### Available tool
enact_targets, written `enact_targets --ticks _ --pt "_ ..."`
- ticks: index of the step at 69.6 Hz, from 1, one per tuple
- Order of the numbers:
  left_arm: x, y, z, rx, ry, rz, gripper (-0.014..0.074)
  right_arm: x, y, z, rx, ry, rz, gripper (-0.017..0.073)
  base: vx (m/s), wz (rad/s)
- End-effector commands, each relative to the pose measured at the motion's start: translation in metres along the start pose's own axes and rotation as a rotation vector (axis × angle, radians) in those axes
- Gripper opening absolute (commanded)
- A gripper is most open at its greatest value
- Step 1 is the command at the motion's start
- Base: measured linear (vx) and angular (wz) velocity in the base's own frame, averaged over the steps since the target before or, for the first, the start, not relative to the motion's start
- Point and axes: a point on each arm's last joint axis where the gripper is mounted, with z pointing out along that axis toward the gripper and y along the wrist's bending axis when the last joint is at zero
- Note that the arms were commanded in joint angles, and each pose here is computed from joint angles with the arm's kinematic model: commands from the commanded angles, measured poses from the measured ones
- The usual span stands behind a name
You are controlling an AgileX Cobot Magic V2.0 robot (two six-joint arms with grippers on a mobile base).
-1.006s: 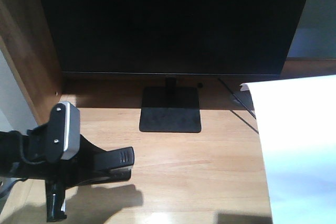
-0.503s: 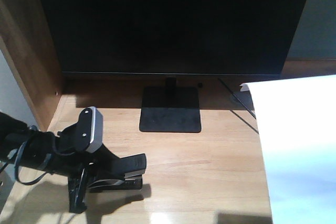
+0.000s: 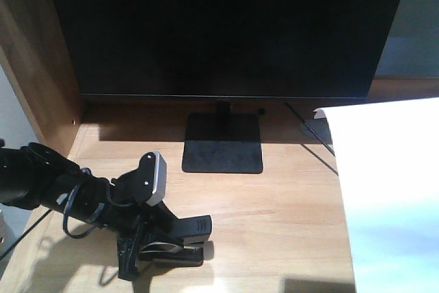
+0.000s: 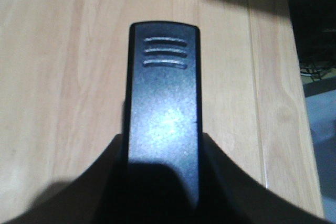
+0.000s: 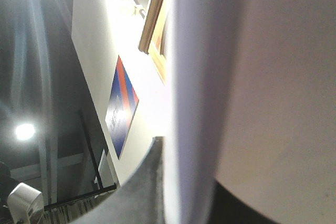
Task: Grab stapler and paper to desk for stapling
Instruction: 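Set the stapler down on the desk in front of the monitor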
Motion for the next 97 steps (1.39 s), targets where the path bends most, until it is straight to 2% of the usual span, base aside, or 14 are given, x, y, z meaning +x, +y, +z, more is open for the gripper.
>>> enact_targets --ticks 1,25,38,53,64,66,71,77,81,97 --pt "-0.0159 0.0029 -0.0041 -0.016 -0.074 0.012 -0.0006 -0.0061 0.0077 0.0055 -0.043 -0.024 -0.009 -0.0006 0.0 0.0" --pt "-0.0096 0.0041 0.0016 -0.003 -0.057 -0.003 0.0012 -0.0061 0.0077 0.0055 -0.043 -0.024 -0.009 -0.0006 0.0 0.0" --pt "-0.0094 0.0043 0.0014 -0.004 -0.057 -0.004 0.0085 -0.0061 0.0077 0.0055 -0.043 -0.024 -0.009 -0.0006 0.0 0.0" --pt "-0.0094 0.0043 0.0014 -0.004 -0.057 -0.012 0.0283 -0.0061 0.0077 0.0055 -0.043 -0.024 -0.009 -0.0006 0.0 0.0" --pt "-0.0104 0.0028 0.0013 0.012 -0.067 -0.016 0.0508 -0.0061 0.0077 0.0055 -0.043 -0.024 -0.009 -0.0006 0.0 0.0" --pt "-0.0104 0.0028 0.0013 0.013 -0.067 -0.028 0.0552 -0.0061 0.0077 0.0055 -0.043 -0.024 -0.009 -0.0006 0.0 0.0" --pt "-0.0105 0.0029 0.0011 0.013 -0.066 -0.105 0.0654 -0.0061 0.0077 0.0055 -0.043 -0.024 -0.009 -0.0006 0.0 0.0" --pt "-0.0102 0.0033 0.0011 0.011 -0.063 -0.173 0.0736 -0.0061 0.0077 0.0055 -0.043 -0.024 -0.009 -0.0006 0.0 0.0" --pt "-0.0104 0.0034 0.001 0.01 -0.063 -0.193 0.0733 -0.0061 0.0077 0.0055 -0.043 -0.024 -0.009 -0.0006 0.0 0.0" --pt "-0.0133 0.0022 -0.0017 0.01 -0.071 -0.182 0.068 -0.0061 0.0077 0.0055 -0.043 -0.024 -0.009 -0.0006 0.0 0.0"
